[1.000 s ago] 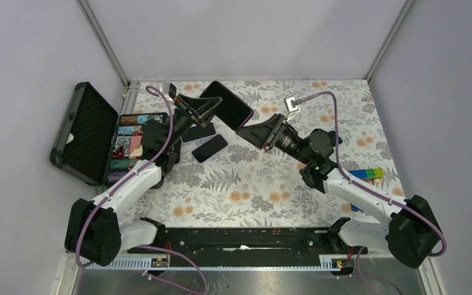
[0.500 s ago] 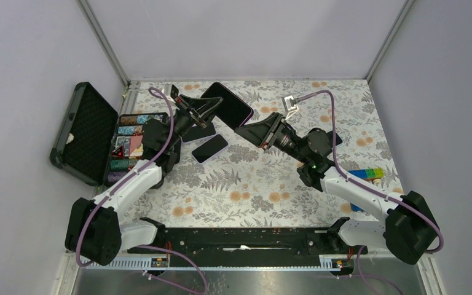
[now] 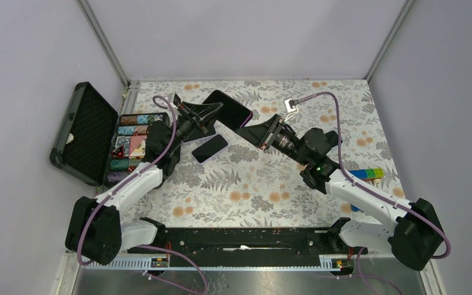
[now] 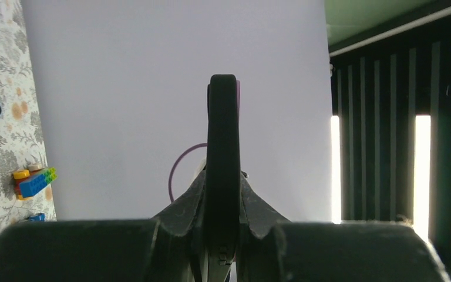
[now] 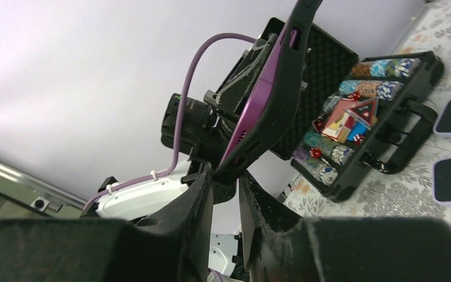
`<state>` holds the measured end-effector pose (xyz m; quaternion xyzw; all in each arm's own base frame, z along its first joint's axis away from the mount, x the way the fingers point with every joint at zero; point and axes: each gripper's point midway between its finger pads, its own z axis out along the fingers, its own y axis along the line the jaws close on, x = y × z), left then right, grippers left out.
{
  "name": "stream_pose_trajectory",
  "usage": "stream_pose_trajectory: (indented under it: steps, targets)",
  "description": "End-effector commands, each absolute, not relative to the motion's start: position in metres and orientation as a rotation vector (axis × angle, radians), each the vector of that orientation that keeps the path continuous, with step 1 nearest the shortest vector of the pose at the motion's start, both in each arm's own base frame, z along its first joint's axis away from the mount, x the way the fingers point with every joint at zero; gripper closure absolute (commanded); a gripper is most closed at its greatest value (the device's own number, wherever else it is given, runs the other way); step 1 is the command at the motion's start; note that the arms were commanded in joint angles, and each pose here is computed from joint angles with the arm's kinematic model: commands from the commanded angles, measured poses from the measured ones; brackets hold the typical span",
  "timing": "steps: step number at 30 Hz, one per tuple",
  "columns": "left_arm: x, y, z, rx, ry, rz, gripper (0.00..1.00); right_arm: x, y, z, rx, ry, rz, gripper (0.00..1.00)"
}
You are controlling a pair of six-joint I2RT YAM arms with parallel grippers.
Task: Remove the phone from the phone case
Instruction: Remove the phone case from the phone.
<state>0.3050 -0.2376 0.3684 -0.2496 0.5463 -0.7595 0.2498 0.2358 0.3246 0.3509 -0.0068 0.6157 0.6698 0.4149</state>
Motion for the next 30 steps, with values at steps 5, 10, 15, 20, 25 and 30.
stream_pose_trajectory:
  steps: [5,10,15,20,25,30]
  targets:
    - [0.279,-0.23,0.436,-0.559,1.256,-2.3,1.0,0.272,0.318,0.261,0.065,1.87,1.329,0.75]
    - [0.284,-0.234,0.435,-0.58,1.266,-2.32,1.0,0.275,0.312,0.247,-0.051,1.904,1.192,0.73]
    - [0.284,-0.235,0.438,-0.57,1.266,-2.329,1.0,0.272,0.304,0.226,-0.193,1.978,1.05,0.7]
    - [0.28,-0.236,0.446,-0.522,1.265,-2.328,1.0,0.271,0.301,0.212,-0.212,2.014,1.014,0.67]
    - [0.278,-0.235,0.444,-0.53,1.265,-2.325,1.0,0.27,0.303,0.218,-0.153,2.006,1.071,0.66]
    - [0.277,-0.236,0.441,-0.52,1.272,-2.33,1.0,0.257,0.304,0.273,-0.15,1.846,1.242,0.57]
